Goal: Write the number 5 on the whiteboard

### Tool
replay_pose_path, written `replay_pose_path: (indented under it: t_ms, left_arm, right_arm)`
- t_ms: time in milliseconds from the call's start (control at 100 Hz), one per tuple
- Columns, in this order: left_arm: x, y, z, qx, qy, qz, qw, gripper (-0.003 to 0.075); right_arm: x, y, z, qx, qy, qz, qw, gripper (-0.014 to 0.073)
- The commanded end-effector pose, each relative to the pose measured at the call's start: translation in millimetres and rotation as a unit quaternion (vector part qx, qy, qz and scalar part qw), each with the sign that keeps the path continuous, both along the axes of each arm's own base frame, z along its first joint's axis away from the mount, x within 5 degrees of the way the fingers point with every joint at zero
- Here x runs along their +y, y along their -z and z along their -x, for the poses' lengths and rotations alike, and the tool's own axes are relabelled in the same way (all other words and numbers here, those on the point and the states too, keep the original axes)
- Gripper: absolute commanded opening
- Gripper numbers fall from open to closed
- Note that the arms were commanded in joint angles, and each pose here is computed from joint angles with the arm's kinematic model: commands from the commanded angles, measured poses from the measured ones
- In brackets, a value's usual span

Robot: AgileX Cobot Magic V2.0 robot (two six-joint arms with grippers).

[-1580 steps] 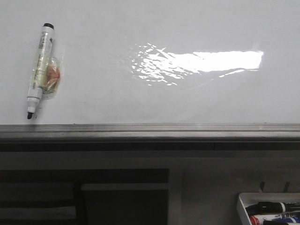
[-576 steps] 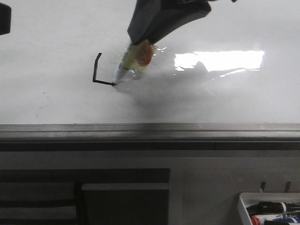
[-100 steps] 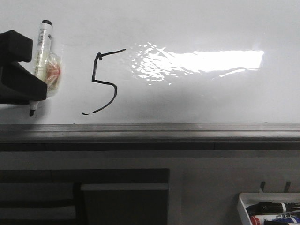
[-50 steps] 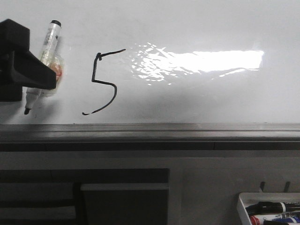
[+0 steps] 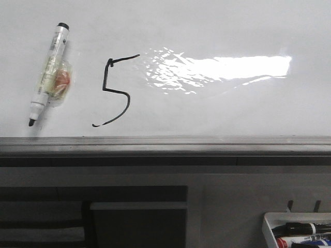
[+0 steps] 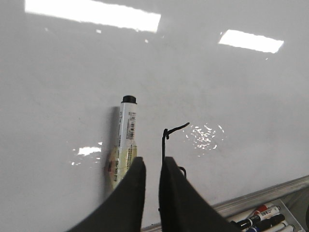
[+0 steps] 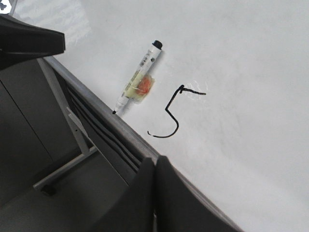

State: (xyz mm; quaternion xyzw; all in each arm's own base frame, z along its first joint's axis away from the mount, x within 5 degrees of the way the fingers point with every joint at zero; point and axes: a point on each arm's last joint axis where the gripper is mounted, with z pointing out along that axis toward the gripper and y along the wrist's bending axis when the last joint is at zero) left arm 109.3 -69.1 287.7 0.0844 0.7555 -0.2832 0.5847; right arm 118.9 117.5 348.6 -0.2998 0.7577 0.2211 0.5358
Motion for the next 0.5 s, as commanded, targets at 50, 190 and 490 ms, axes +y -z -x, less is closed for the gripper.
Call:
replay_pose_path:
  t_ms: [50, 190, 490]
  left_arm:
    - [11.3, -5.4, 19.8, -0.069, 0.007, 0.03, 0.997, -0.002]
    - [21.6, 8.3, 36.5, -0.108, 0.01, 0.019, 0.994, -0.002]
    - [25.9, 15.0, 43.6, -0.123, 0.01, 0.024, 0.992, -0.002]
  right_arm:
    - [-22.7, -0.2, 22.1, -0.083, -0.004, -0.062, 0.995, -0.0061]
    - [-45.9, 25.4, 45.9, -0.124, -0.007, -0.091, 0.988, -0.0061]
    - [-69.0, 70.2, 68.6, -0.129, -0.005, -0.096, 0.987, -0.0061]
